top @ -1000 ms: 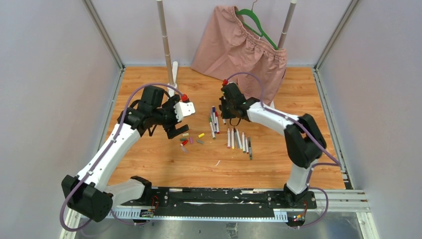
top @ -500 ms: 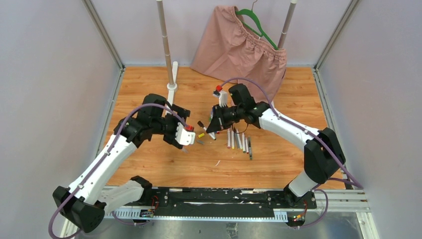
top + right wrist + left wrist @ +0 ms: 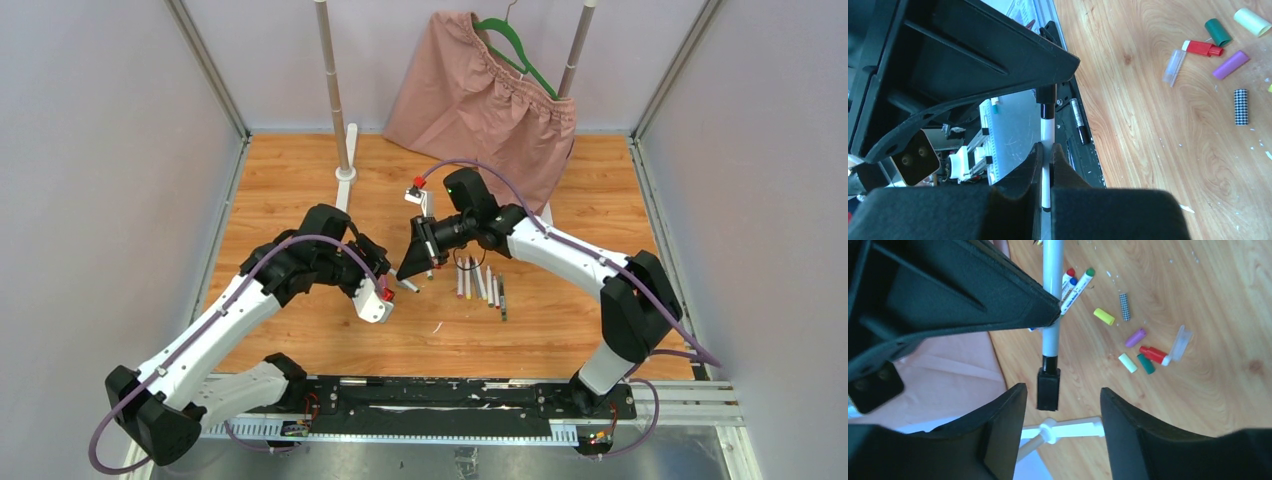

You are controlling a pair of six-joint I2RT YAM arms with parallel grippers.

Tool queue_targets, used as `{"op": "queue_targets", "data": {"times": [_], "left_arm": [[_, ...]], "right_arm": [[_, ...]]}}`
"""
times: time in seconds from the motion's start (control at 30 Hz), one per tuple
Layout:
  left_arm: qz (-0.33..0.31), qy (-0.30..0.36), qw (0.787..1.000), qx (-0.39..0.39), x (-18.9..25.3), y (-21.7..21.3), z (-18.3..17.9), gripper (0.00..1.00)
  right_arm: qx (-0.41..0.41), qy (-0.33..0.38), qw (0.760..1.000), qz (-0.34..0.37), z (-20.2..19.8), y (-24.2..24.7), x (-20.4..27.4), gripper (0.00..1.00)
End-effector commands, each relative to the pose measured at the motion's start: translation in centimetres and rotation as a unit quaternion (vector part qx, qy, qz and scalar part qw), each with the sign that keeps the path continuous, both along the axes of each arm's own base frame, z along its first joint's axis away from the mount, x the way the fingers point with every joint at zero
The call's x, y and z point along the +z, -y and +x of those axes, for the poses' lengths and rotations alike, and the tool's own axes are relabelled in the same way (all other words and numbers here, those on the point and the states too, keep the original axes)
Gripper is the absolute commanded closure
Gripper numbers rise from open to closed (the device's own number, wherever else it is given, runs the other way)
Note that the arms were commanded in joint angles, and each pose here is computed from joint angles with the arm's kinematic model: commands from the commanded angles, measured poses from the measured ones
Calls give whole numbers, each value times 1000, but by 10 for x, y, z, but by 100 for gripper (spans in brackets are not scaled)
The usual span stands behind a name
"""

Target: Open the pen caps

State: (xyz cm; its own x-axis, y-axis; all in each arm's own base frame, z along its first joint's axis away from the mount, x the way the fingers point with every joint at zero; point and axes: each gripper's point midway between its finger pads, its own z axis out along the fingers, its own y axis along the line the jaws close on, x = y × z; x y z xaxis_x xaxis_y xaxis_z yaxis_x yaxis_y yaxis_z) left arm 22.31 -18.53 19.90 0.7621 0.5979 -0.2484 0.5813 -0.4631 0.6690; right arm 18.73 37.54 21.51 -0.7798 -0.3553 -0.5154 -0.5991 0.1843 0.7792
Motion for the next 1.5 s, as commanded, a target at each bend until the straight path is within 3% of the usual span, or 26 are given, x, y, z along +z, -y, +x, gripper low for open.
{"op": "queue_targets", "data": {"times": [0.0,0.13,0.37,0.5,0.57,0.63,0.7,1.03,1.1,1.3,1.47], "left_arm": [[18,13,1000,-8,2,2,4,46],[22,10,1000,-11,-1,3,3,64],[15,5,1000,-16,0,9,-3,70],[17,8,1000,-9,4,9,0,88],[24,10,1000,-2,2,7,2,100],[29,9,1000,4,0,5,4,100],[28,7,1000,8,1,4,4,100],[26,1,999,31,6,5,12,100],[28,1,999,33,5,5,13,100],[44,6,998,44,0,-2,16,100],[75,17,995,65,-6,-11,27,100]], "right_arm": [[26,-21,999,18,-8,-10,10,100],[26,-26,999,24,-7,-14,11,100],[17,-32,999,27,-1,-20,10,100],[14,-36,999,26,1,-23,7,100],[14,-38,999,24,0,-23,5,88],[14,-38,999,24,-2,-23,4,77],[12,-38,999,25,-4,-23,4,72],[17,-51,998,36,-10,-31,-2,66],[13,-49,998,35,-10,-31,-2,71],[4,-47,999,28,-11,-25,-6,100],[-11,-53,998,14,-13,-13,-15,100]]}}
